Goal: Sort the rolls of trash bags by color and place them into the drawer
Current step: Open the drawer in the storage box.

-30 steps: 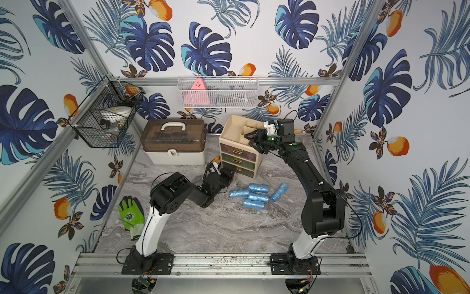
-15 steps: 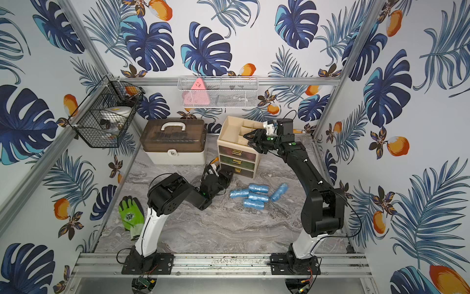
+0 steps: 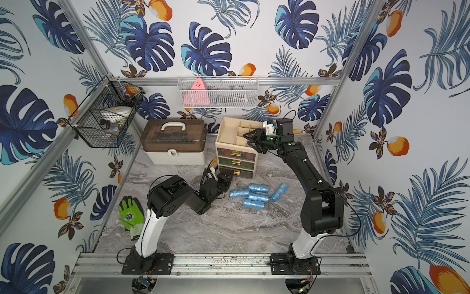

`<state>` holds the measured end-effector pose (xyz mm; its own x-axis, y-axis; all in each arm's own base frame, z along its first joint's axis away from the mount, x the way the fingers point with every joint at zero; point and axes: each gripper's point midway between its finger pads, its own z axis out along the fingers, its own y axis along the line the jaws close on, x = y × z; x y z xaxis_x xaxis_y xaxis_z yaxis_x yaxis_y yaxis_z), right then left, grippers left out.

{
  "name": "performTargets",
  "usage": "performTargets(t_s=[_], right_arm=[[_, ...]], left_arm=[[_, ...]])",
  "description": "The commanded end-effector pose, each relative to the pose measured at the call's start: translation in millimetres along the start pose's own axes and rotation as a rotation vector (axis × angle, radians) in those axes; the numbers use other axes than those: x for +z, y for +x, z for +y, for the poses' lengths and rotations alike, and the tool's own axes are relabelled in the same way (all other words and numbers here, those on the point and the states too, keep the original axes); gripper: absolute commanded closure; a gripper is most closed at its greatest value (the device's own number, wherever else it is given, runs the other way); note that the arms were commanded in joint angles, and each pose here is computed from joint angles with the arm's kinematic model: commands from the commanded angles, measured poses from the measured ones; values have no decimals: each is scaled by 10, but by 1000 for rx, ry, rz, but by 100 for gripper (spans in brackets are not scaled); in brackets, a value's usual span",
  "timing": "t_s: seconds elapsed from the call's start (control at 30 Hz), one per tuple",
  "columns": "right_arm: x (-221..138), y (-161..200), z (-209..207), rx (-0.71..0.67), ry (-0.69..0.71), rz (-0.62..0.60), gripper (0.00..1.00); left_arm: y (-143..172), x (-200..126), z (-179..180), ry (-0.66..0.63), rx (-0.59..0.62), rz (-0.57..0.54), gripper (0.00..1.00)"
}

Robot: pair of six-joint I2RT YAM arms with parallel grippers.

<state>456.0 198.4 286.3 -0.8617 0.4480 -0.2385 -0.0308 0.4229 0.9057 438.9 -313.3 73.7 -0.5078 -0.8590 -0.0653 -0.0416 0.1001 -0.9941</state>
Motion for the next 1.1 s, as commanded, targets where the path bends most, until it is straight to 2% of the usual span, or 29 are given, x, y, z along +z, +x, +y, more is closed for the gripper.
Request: performTargets(t_s=[0.0, 0.23, 0.5, 1.07], right_arm=[[20, 4, -350, 91, 133, -32, 45], [54, 19, -410, 99, 144, -32, 45], [64, 51, -444, 102, 150, -28, 45], [55, 74, -508, 107, 168, -33, 45]], left_arm=[[79, -62, -82, 21, 0, 12, 87], [216, -244, -94, 21, -2, 16, 87], [362, -427, 72, 14, -51, 23, 87], [528, -785, 95, -24, -35, 24, 87]])
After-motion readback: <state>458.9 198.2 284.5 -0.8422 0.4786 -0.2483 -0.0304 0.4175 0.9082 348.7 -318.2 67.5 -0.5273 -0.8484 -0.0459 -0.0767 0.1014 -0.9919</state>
